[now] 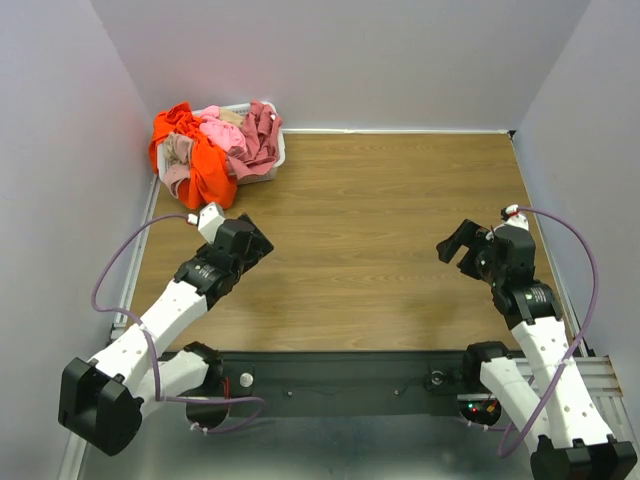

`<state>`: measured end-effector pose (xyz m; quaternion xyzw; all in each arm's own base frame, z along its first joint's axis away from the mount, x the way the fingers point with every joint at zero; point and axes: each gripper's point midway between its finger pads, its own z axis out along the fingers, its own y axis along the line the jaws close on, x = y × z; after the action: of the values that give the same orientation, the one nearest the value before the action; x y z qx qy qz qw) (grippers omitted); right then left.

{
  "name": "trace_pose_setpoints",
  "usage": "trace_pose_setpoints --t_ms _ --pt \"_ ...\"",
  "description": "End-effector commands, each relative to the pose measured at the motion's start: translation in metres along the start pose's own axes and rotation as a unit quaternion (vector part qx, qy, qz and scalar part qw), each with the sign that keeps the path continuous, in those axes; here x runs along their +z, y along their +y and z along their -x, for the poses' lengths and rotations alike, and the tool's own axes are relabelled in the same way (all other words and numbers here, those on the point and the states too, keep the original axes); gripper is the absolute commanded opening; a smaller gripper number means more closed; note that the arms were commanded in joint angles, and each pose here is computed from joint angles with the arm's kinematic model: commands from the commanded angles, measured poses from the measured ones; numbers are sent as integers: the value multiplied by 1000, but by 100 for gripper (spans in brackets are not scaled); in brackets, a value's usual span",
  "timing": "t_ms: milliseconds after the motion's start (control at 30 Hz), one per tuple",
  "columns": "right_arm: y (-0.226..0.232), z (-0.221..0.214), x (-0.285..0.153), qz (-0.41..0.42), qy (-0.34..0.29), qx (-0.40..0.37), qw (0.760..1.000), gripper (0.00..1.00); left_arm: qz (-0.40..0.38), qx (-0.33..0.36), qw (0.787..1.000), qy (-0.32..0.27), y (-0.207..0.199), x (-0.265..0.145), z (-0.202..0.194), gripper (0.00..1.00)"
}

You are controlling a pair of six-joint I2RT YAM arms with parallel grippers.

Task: Fold and stack the t-shirts
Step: Grab the tshirt from the pile

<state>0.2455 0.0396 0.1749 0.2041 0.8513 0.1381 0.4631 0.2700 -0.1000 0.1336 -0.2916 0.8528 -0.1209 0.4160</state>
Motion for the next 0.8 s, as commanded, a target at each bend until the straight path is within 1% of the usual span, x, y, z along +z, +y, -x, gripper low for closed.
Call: trace_pose_setpoints --t_ms 0,67,133,167,200,267,300,367,400,433,500,533,567,600,667,733,767 --pt "6 8 -3 12 -15 5 1000 100 -19 7 999 -44 -10 9 17 98" --pt "6 5 -2 14 -9 6 1000 100 -18 18 999 -39 -12 17 16 98" --pt "8 4 -2 20 -6 6 1000 100 -11 23 999 -48 -13 24 28 98" --pt "8 4 -2 19 -5 6 1000 100 6 27 999 -45 -7 33 30 98" --pt "7 4 -2 16 -6 7 1000 100 19 17 998 -57 -3 37 46 98" --pt "7 3 -2 17 -6 7 1000 100 49 23 997 -58 8 50 57 98" --pt "7 2 -2 19 -5 7 1000 100 60 9 995 -74 14 54 77 98" --pt "7 2 0 19 -5 6 1000 100 76 21 994 -80 22 66 89 98" --pt "7 2 0 19 -5 6 1000 100 76 19 993 -92 19 69 102 98" --pt "8 1 1 21 -3 6 1000 100 68 18 993 -91 18 73 110 98" --pt "8 1 3 19 0 5 1000 100 74 41 993 -87 16 82 119 98" --pt "6 -1 5 16 4 4 1000 100 69 43 991 -103 7 82 133 98" --pt "10 -3 4 28 11 4 1000 100 84 48 990 -106 11 89 137 98" --pt "11 -3 4 28 12 1 1000 100 77 57 989 -113 5 90 148 98" --pt "11 -4 5 27 14 3 1000 100 86 61 989 -100 8 105 149 98" --pt "10 -3 5 25 13 2 1000 100 95 62 988 -101 9 111 157 98" --pt "10 -2 5 24 11 3 1000 100 106 63 988 -93 14 120 153 98"
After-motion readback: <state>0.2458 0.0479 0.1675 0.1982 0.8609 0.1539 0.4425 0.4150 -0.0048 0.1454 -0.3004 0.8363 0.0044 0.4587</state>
